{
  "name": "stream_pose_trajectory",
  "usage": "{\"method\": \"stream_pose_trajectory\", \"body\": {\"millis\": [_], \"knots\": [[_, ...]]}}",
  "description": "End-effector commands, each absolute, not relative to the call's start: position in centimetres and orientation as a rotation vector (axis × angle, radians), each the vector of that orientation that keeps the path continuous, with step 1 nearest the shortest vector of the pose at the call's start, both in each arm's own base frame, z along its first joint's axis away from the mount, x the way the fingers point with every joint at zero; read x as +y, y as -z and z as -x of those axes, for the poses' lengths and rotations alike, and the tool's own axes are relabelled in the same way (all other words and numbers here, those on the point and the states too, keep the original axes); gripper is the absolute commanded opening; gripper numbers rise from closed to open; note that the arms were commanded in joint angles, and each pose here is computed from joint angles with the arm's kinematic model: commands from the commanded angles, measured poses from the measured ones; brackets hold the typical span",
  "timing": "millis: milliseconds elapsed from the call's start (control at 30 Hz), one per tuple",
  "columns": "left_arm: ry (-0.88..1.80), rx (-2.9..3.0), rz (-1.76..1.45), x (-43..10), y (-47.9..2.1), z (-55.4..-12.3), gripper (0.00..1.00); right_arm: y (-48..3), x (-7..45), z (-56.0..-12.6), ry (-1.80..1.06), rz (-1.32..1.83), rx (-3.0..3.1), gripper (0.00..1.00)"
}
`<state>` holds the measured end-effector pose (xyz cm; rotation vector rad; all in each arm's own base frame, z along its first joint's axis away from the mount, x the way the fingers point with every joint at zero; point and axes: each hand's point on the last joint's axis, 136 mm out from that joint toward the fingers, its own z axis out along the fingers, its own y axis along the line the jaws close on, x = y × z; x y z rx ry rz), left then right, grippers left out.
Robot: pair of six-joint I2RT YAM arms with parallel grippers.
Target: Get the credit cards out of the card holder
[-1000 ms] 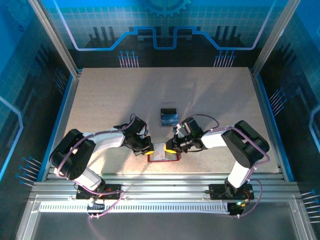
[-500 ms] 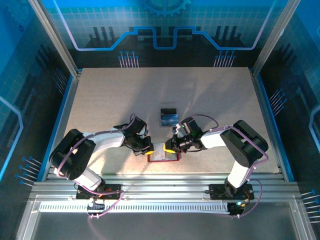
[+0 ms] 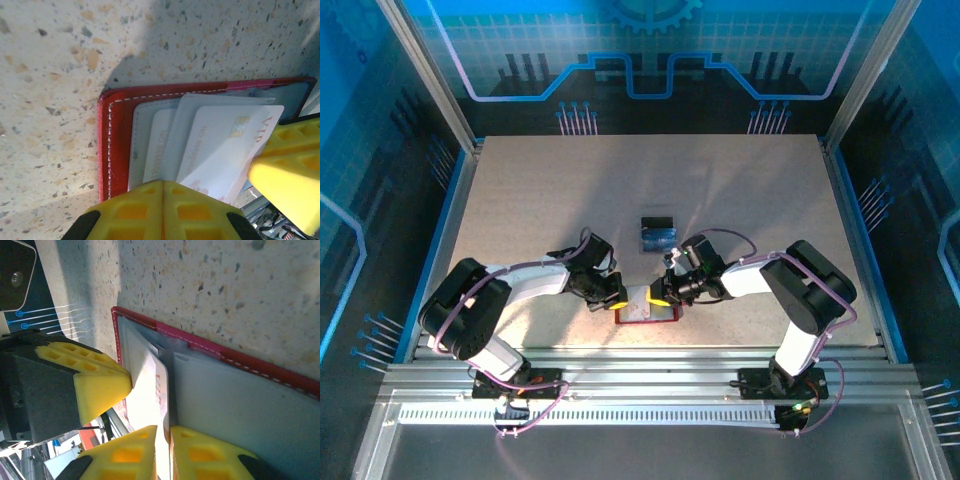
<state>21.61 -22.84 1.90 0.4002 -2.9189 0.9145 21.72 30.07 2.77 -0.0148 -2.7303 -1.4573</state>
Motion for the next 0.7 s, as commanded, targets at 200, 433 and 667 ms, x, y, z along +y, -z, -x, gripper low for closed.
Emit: {"method": "stream_pose_trajectory", "body": {"millis": [200, 433, 667], "knots": [[-0.719, -2.897, -0.438, -20.6, 0.6, -19.1, 0.07, -3.3, 30.9, -21.6, 1.481, -0.017, -2.704, 0.13], [-0.713, -2.896, -0.441, -20.5, 0.6, -19.0, 0.07, -3.6, 30.2, -21.8, 1.474, -0.017, -2.727, 0.05], [-0.705, -2.898, -0.437, -20.3, 0.5, -18.9, 0.07, -3.8, 28.5, -21.7, 1.441, 0.006, -2.742, 0.04]]}}
